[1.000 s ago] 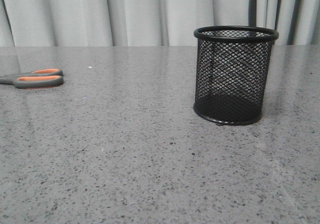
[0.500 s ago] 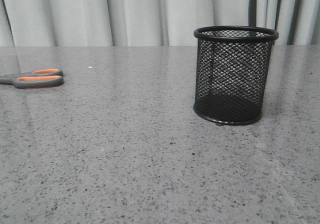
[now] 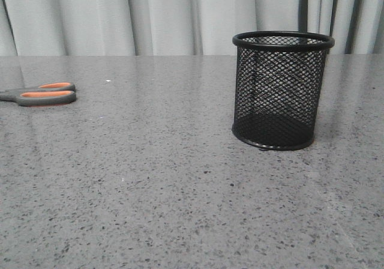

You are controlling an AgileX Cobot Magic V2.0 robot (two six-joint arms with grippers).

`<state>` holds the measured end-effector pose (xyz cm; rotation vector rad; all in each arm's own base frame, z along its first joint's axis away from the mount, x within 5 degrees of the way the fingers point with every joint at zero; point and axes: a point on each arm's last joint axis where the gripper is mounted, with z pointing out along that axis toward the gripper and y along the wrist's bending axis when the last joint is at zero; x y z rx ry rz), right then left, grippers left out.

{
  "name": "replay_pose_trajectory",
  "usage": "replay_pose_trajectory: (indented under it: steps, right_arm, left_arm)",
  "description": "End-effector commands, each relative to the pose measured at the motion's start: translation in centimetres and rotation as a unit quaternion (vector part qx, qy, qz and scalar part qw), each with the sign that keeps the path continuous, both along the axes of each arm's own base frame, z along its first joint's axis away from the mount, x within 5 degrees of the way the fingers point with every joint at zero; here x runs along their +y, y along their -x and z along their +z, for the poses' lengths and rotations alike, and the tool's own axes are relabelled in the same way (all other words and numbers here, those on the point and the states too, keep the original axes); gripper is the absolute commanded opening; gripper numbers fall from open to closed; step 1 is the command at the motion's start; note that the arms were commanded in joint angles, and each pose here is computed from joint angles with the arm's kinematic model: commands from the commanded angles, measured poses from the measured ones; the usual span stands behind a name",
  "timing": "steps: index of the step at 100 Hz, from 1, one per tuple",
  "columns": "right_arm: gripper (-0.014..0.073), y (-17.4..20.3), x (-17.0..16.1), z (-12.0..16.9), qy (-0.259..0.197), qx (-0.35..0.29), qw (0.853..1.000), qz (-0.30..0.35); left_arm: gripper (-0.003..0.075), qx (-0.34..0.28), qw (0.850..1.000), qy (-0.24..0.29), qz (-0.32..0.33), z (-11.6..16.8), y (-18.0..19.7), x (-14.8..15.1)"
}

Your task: Put scissors into bucket

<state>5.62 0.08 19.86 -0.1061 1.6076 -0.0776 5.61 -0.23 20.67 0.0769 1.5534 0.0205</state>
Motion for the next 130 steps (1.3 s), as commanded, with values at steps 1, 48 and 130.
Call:
replay_pose_trajectory:
  steps: [1, 48, 130]
  right_arm:
    - [-0.0049, 0.0, 0.0, -0.1, 0.007, -0.032, 0.999, -0.003]
    - [-0.0049, 0.0, 0.0, 0.2, -0.001, -0.05, 0.999, -0.002]
    - [-0.0049, 0.3, 0.1, 1.8, -0.284, -0.067, 0.956, 0.012]
  left_arm:
    - [-0.002, -0.042, 0.999, 0.007, 0.003, 0.2, 0.2, 0.1]
    - [-0.002, -0.042, 0.999, 0.024, 0.002, 0.2, 0.2, 0.1]
    - [-0.0021, -0.039, 0.947, 0.317, -0.023, 1.2, 0.4, 0.0]
